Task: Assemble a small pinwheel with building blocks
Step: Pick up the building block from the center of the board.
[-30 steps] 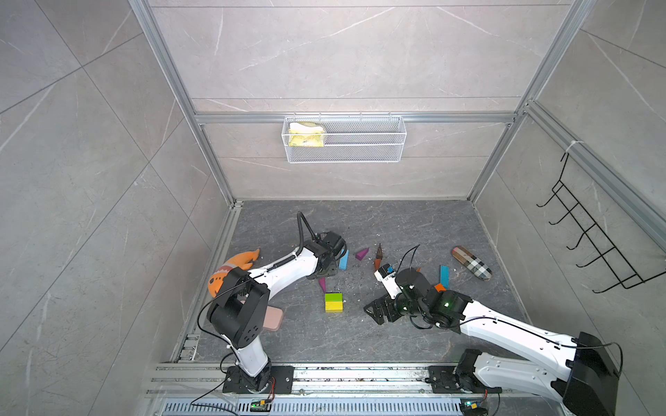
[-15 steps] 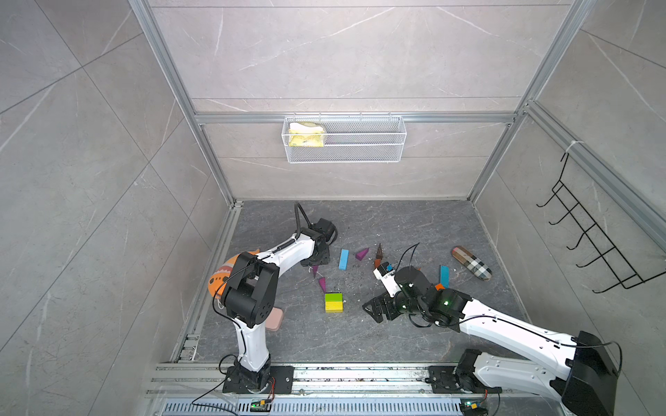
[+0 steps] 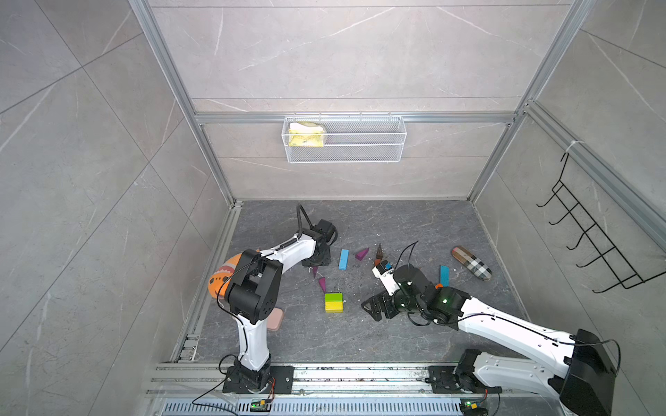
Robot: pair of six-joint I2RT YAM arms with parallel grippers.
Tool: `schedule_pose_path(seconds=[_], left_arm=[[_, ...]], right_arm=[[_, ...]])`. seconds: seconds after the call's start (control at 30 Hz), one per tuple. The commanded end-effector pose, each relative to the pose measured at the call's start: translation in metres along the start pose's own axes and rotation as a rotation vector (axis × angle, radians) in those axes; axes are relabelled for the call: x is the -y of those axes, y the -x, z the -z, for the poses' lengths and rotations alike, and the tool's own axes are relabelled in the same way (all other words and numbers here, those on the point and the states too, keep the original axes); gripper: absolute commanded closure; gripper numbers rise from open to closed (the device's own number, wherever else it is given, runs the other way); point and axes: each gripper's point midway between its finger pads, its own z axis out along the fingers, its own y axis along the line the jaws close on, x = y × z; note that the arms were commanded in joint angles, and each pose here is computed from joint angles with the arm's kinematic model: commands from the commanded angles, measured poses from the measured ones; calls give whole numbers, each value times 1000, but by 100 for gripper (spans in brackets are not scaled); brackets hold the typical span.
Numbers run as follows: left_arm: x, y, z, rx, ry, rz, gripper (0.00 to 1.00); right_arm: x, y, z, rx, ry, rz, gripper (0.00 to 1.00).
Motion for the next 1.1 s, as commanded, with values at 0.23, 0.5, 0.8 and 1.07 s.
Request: schedule_pose_path(seconds=[0.23, 0.5, 0.8, 1.07], left_arm=[[4, -3, -15, -35, -25, -21, 55], [4, -5, -22, -48, -22, -25, 62], [0, -4, -23, -49, -7, -40, 76], [12, 15, 9, 27, -98, -125, 78]], right_arm=[[3, 2, 1, -1, -21, -23, 0], [4, 2, 0, -1, -26, -26, 0], [5, 3, 1, 3, -29, -30, 1], [8, 4, 13, 57, -25, -39, 0]])
